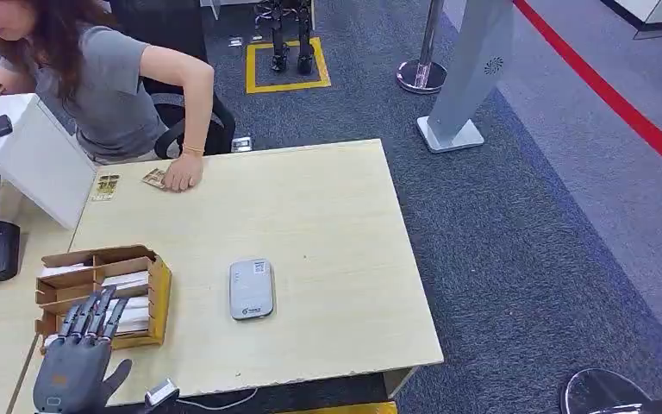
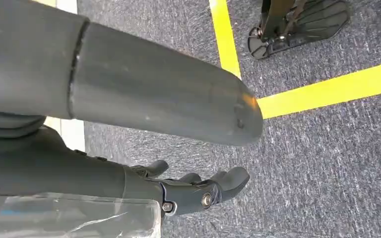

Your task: Pass the card to the sensor for recognition and then transmit it.

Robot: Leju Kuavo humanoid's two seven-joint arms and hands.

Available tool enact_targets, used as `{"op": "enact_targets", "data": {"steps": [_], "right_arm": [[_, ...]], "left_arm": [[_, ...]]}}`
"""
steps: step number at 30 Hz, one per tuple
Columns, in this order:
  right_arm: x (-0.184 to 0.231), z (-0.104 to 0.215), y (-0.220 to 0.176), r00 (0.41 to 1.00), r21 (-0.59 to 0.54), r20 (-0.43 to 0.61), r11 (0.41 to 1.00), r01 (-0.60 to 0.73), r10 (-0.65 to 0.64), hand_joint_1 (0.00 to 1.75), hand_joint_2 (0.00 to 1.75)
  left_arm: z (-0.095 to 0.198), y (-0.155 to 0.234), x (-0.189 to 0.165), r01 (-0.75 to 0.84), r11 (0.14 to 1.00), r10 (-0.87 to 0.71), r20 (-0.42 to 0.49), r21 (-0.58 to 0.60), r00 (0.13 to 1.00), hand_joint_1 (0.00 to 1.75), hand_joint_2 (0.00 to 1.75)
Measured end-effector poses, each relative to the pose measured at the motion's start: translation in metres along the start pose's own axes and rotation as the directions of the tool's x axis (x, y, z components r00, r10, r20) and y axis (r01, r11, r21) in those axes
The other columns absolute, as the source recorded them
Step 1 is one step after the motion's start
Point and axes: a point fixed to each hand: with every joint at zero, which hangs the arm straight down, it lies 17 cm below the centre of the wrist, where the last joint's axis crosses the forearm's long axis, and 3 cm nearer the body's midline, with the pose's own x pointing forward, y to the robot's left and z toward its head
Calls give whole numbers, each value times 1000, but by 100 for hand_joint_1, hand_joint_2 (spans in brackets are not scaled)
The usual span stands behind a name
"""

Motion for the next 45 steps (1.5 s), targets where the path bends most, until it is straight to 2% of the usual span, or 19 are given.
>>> {"op": "enact_targets", "data": {"steps": [15, 27, 29, 30, 31, 45], "right_arm": [[4, 0, 1, 999, 2, 9, 999, -34, 34, 0, 0], [4, 0, 1, 999, 1, 9, 999, -42, 42, 0, 0], [4, 0, 0, 999, -1, 10, 999, -42, 42, 0, 0], [4, 0, 0, 999, -1, 10, 999, -42, 42, 0, 0], [4, 0, 0, 999, -1, 10, 999, -42, 42, 0, 0], [5, 0, 0, 999, -1, 20, 999, -46, 46, 0, 0]], "left_arm": [[-20, -2, -23, 49, 999, -48, -43, 11, 998, 0, 175], [-17, -18, -31, 50, 998, -52, -75, -31, 996, 3, 175], [-16, -22, -31, 50, 998, -53, -79, -48, 995, 134, 175], [-15, -25, -32, 49, 997, -54, -81, -59, 995, 134, 175], [-15, -26, -32, 48, 997, -54, -81, -66, 995, 175, 175], [-12, -34, -31, 39, 996, -47, -86, -85, 995, 175, 175]]}}
